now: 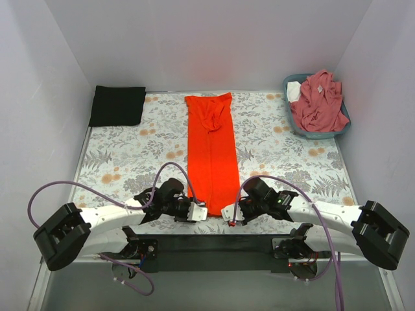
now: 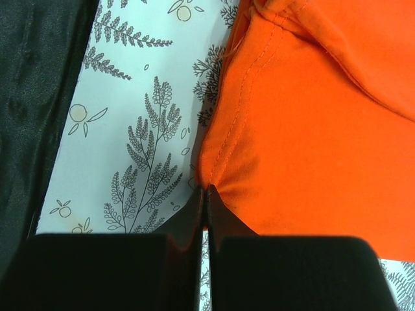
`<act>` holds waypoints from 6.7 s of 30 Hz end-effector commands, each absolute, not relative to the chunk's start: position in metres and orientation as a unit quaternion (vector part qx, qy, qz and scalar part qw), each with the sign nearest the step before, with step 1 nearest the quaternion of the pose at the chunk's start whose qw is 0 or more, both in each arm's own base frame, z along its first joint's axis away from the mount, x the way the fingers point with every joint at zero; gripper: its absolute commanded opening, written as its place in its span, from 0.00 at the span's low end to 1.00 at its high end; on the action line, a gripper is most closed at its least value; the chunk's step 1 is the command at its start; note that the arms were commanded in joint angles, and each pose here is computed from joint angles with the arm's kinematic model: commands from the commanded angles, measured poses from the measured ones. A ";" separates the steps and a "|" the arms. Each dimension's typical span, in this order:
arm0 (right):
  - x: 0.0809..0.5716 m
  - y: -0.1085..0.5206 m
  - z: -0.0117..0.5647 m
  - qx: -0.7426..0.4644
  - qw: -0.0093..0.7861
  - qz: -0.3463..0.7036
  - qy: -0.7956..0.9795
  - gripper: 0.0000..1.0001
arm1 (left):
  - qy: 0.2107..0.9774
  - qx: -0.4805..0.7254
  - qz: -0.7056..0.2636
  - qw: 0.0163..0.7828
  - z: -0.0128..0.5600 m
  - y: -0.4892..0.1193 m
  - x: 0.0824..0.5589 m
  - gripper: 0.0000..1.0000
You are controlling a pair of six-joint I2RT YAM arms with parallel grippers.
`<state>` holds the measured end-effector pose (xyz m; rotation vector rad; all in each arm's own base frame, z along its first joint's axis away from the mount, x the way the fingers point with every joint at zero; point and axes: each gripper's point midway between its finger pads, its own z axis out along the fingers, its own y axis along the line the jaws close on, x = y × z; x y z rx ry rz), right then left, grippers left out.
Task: Fold and stack the t-shirts
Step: Fold the tshirt
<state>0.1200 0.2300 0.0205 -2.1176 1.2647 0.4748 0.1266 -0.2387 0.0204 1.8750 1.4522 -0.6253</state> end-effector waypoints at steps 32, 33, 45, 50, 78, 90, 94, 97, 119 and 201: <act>0.288 0.246 0.134 -0.749 0.408 0.113 0.510 0.01 | 0.574 0.658 -0.176 0.454 0.143 -0.230 0.310 0.00; 0.297 0.247 0.134 -0.753 0.409 0.107 0.504 0.01 | 0.579 0.660 -0.175 0.445 0.131 -0.230 0.319 0.00; 0.395 0.252 0.112 -0.759 0.412 0.080 0.497 0.01 | 0.560 0.671 -0.135 0.468 0.113 -0.222 0.421 0.00; 0.423 0.256 0.109 -0.754 0.417 0.078 0.501 0.01 | 0.563 0.667 -0.134 0.469 0.104 -0.221 0.447 0.00; 0.358 0.249 0.152 -0.653 0.404 0.179 0.615 0.36 | 0.690 0.494 -0.259 0.462 0.160 -0.211 0.383 0.46; 0.283 0.252 0.078 -0.707 0.345 0.176 0.592 0.38 | 0.673 0.568 -0.250 0.401 0.084 -0.215 0.293 0.53; 0.288 0.248 0.057 -0.723 0.331 0.157 0.585 0.38 | 0.652 0.605 -0.223 0.400 0.065 -0.215 0.286 0.54; 0.286 0.242 0.047 -0.741 0.327 0.140 0.570 0.38 | 0.633 0.624 -0.210 0.407 0.062 -0.216 0.287 0.54; 0.306 0.240 0.038 -0.750 0.329 0.111 0.563 0.39 | 0.626 0.647 -0.186 0.394 0.029 -0.217 0.309 0.36; 0.375 0.223 0.044 -0.671 0.247 0.197 0.670 0.01 | 0.725 0.567 -0.234 0.314 0.038 -0.203 0.408 0.00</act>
